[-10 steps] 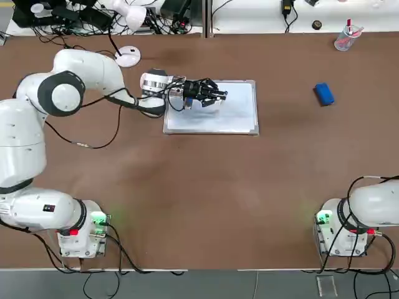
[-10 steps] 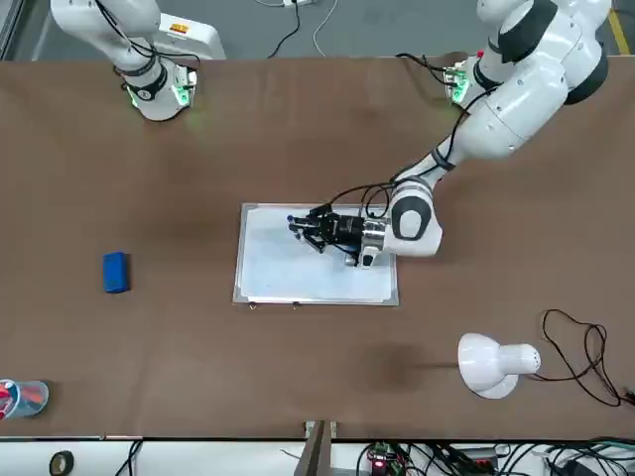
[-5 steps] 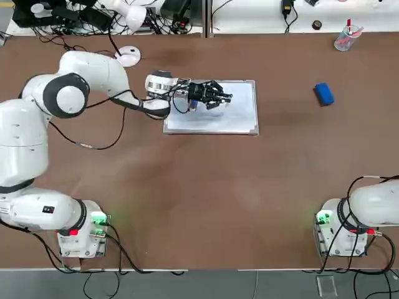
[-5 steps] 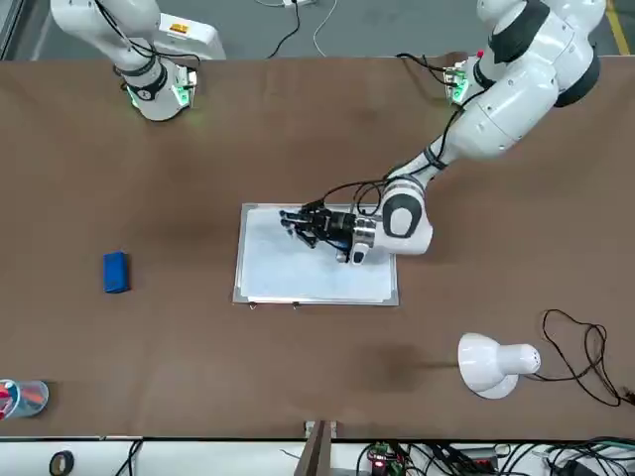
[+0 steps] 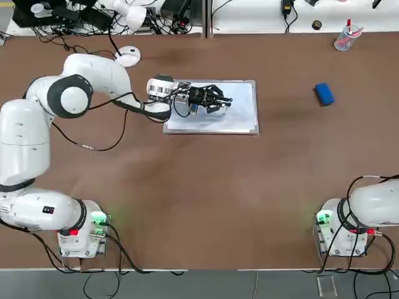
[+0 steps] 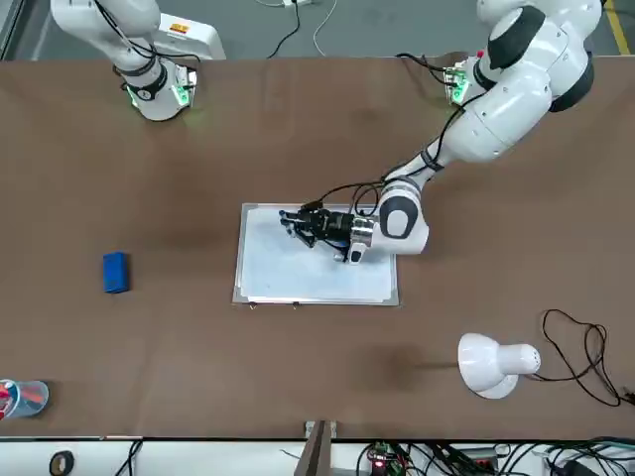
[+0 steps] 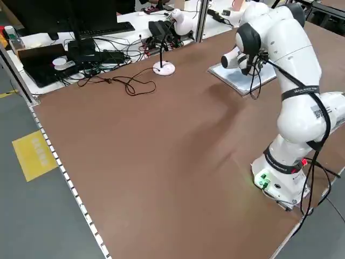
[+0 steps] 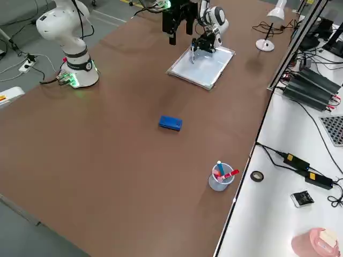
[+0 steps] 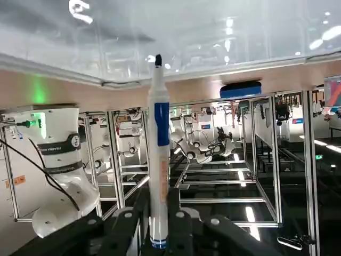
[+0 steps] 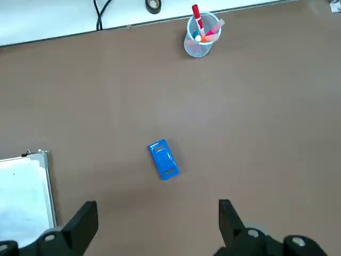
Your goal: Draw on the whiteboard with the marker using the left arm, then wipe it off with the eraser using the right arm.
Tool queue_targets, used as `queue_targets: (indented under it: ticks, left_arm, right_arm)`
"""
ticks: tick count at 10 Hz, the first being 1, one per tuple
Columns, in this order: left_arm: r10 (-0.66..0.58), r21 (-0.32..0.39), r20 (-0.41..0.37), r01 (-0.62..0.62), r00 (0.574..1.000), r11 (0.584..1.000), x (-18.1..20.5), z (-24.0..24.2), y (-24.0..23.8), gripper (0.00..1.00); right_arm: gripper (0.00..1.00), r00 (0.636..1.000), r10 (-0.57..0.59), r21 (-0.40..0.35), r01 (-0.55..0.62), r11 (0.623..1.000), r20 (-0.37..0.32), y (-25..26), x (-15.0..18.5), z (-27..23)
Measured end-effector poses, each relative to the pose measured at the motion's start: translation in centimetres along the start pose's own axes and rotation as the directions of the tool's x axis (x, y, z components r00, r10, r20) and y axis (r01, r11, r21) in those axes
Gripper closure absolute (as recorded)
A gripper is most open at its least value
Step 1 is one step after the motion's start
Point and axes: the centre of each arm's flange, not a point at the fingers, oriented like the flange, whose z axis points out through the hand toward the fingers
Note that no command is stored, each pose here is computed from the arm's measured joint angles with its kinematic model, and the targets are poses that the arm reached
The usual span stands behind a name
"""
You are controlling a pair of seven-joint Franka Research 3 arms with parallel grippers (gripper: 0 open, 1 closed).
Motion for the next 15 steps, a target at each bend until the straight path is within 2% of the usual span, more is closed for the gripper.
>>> queue_targets:
  ticks: [15]
  left_arm:
    - [0.028, -0.041, -0.013, -0.029, 1.0, 0.999, 0.7, -3.1, 2.0, 0.82]
  right_arm:
    - [0.0, 1.0, 0.0, 0.019, -0.001, 1.0, 0.009, -0.6, -0.1, 0.9]
